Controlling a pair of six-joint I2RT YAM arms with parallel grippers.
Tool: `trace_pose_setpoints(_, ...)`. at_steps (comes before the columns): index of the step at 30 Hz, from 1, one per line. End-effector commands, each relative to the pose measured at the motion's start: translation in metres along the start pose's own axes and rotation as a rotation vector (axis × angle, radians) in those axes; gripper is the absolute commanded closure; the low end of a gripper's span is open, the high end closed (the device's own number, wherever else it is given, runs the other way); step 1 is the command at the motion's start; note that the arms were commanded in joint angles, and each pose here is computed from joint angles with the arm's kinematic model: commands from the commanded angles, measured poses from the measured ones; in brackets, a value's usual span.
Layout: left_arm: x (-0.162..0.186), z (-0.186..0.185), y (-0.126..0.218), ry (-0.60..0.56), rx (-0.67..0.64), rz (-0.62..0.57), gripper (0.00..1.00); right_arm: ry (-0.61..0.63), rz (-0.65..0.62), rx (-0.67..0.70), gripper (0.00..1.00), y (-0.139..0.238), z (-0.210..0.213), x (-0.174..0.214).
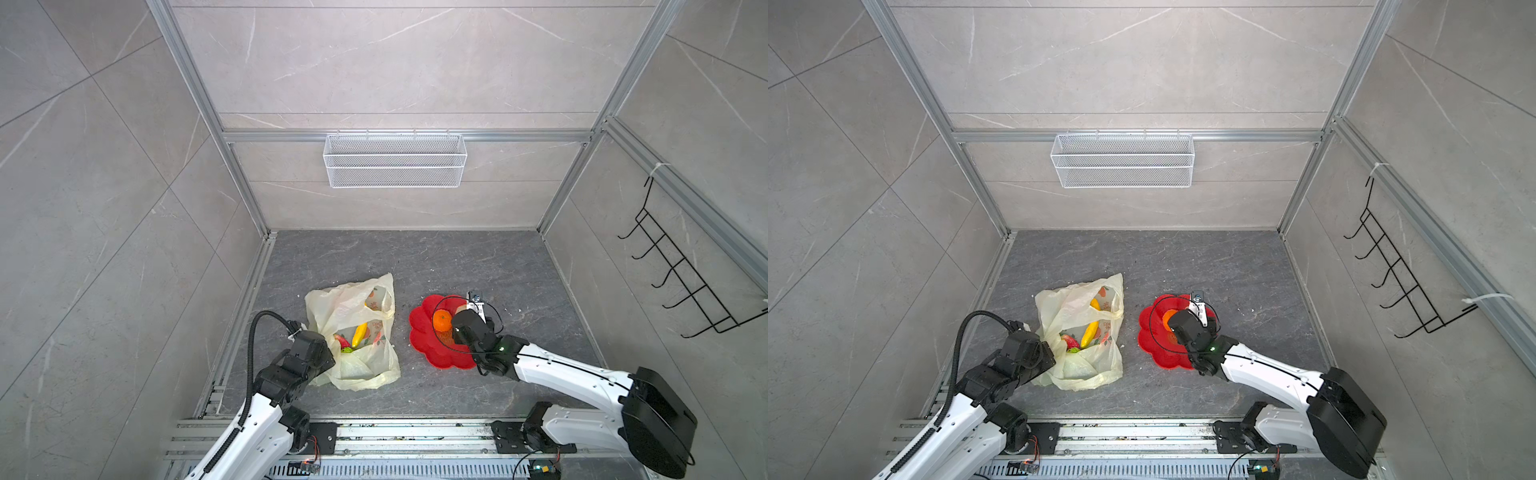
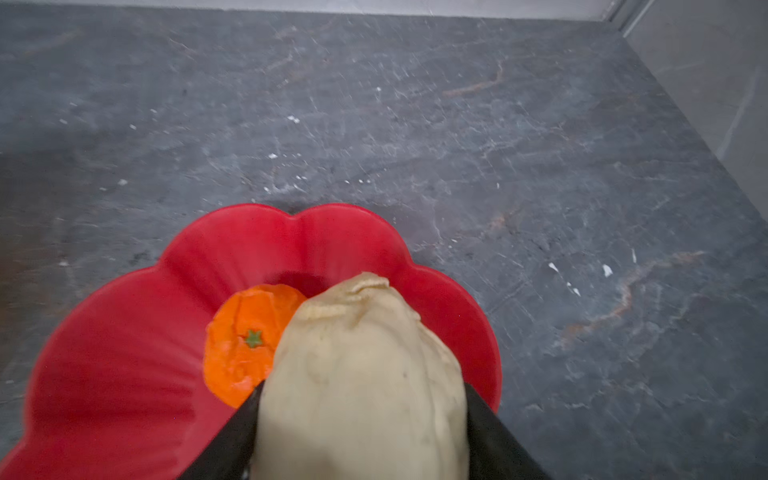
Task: Take the fake fruits out of the plastic bag
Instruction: 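Lower the cream fruit beside the orange and open the right gripper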
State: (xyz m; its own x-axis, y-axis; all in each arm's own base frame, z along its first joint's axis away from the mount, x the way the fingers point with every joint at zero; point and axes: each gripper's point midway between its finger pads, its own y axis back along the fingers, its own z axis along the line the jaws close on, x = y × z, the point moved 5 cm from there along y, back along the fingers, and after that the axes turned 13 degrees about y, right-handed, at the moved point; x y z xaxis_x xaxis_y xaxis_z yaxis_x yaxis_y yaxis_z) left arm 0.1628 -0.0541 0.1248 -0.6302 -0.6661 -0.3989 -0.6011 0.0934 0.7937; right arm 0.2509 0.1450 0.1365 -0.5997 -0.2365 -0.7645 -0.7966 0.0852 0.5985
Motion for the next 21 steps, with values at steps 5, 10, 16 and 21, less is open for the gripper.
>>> trace_pose_setpoints(5,-0.004,-0.003,0.007,0.001,0.037,-0.025,1.00,-0.049,0.020,0.115,0.41,-0.015,-0.001,0.003)
trace_pose_setpoints(10,-0.004,-0.002,0.007,-0.001,0.031,-0.029,1.00,-0.032,0.052,0.120,0.40,-0.027,0.009,0.007)
trace_pose_setpoints(16,-0.003,-0.002,0.007,-0.001,0.034,-0.027,1.00,-0.037,0.059,0.098,0.37,-0.034,0.016,0.009)
trace_pose_setpoints(21,-0.003,-0.001,0.007,0.000,0.033,-0.028,1.00,-0.020,0.086,0.081,0.33,-0.041,0.024,0.009)
